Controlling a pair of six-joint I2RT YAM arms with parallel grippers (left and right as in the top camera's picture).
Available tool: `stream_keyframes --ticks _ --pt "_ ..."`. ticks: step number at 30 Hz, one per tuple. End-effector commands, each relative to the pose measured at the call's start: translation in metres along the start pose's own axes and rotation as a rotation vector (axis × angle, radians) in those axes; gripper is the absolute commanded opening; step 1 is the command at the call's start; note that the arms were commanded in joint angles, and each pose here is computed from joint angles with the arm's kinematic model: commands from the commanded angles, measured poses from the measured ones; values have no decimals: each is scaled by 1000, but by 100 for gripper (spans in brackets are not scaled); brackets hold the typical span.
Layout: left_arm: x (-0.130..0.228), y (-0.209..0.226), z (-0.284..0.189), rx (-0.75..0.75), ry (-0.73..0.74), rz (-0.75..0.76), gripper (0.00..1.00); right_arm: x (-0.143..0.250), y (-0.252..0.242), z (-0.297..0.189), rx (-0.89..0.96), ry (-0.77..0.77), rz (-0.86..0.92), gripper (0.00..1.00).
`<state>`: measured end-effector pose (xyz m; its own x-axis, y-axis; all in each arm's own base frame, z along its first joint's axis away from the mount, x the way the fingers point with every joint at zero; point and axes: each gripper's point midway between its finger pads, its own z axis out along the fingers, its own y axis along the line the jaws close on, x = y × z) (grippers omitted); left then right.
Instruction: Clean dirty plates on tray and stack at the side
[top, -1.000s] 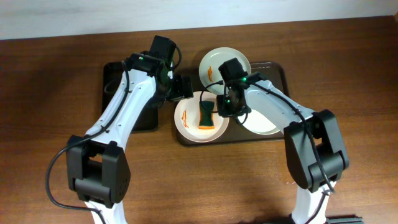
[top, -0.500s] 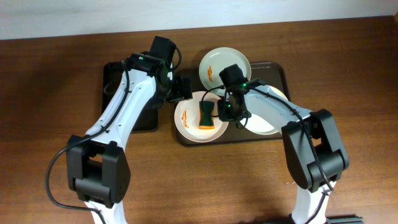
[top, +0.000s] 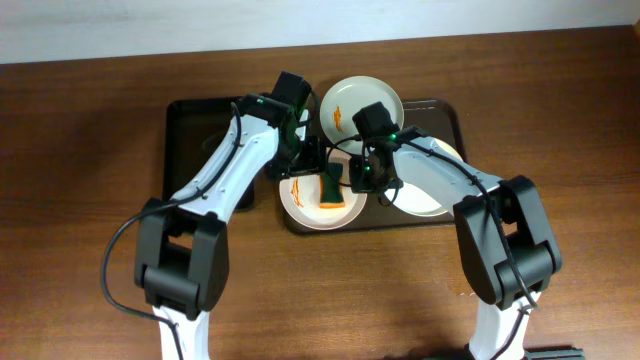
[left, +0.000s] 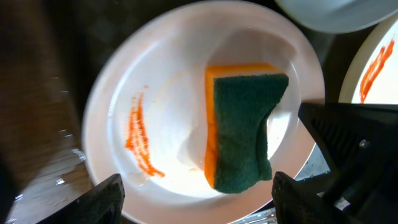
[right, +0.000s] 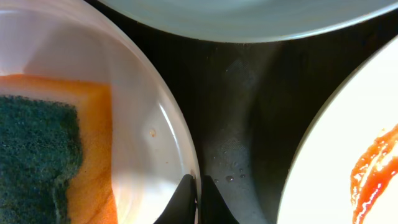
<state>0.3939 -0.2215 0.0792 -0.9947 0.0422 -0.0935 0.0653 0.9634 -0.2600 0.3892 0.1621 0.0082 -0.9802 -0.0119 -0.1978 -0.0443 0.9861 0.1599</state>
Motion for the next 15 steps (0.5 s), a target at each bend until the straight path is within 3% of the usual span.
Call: stream_keyframes --ticks 1,15 --pt "11 -11 27 143 114 53 73 4 -2 4 20 10 -5 4" --pt "11 -18 39 189 129 62 70 3 -1 5 13 6 -5 4"
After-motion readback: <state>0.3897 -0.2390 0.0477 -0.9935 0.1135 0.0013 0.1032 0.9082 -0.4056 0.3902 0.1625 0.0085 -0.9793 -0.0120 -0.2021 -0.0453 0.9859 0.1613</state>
